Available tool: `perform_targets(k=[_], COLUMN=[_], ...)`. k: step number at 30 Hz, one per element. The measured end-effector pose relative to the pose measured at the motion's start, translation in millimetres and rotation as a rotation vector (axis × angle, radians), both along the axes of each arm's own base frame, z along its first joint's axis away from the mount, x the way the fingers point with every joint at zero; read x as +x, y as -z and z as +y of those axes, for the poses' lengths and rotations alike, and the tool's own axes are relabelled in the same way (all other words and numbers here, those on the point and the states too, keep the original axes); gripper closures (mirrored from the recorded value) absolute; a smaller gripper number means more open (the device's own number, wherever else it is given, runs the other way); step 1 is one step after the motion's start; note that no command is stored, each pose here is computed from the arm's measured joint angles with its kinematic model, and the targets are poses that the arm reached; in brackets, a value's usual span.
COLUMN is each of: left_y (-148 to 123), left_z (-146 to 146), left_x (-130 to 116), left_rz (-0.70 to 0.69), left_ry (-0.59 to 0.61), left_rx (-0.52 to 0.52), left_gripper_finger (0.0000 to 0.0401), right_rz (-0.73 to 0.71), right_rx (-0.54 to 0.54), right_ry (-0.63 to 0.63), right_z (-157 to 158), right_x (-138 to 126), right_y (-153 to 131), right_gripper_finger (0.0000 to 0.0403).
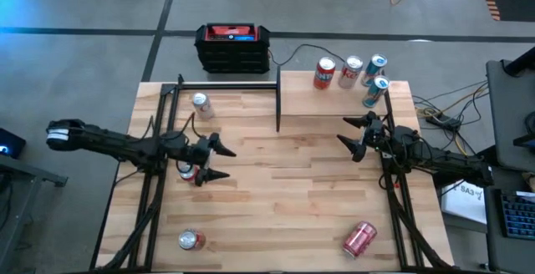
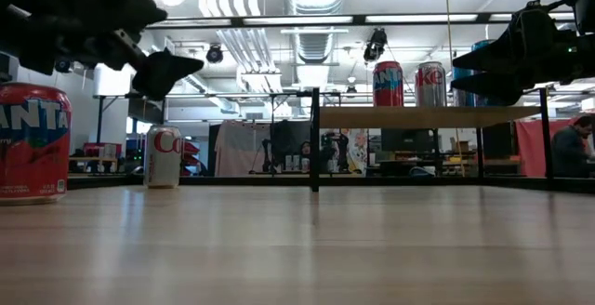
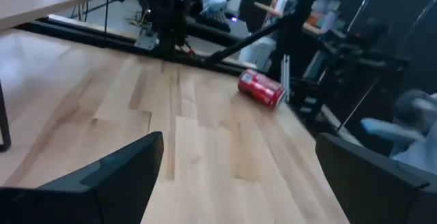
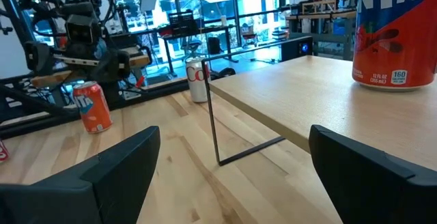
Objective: Place canned beverage on shelf
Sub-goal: Put the top red white soda can on the shelf
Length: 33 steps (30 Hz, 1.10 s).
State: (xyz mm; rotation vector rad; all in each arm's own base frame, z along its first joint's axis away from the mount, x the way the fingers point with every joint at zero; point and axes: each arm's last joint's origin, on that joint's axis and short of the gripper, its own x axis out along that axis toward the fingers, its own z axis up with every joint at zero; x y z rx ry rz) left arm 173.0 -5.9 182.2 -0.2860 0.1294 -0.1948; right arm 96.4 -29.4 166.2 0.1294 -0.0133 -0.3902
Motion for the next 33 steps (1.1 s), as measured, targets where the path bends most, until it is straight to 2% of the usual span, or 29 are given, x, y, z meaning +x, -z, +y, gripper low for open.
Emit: perform_targets(k=[7,19,21,23,25,27,29,33], left_y=[3.3,13.7,16.3,19.0,22.2,25.3,28.6,34.7], left_z=[0.0,0.0,0.1,0.1,0.1,0.1,0.1,0.1], left_x=[0.4,6.1,7.2,8.2,9.4,10.5,11.4,13.2], left_rz=[0.004,0.074,0.090,0.107,0.127,0.146,0.167,0.203], left_ry=[0.009,0.010,0.011,0.011,0.012,0.013,0.013,0.015], left_rx=[0.082,0.078,0.078,0.078,0.078,0.078,0.078,0.077], left_gripper_finger=[0.0033,0.0033,0.0033,0.0033,0.0033,0.0033,0.0033,0.0033], right_rz=[-0.001,-0.016,-0.081,-0.148,-0.160,-0.119,-0.075,0.083], right_rx=[0.000,0.004,0.123,0.308,0.422,0.460,0.500,0.566], right_ry=[0.000,0.030,0.017,-0.031,-0.101,-0.216,-0.280,-0.251], right_z=[0.0,-0.8,-0.4,1.0,2.9,6.2,8.2,8.7], right_x=[0.0,-0.4,-0.3,0.3,1.5,3.2,4.6,4.5], right_y=[-0.1,-1.3,-2.6,-2.5,-1.2,0.7,1.9,-12.6], right_gripper_finger=[0.0044,0.0044,0.0044,0.0044,0.0044,0.0044,0.0044,0.0044])
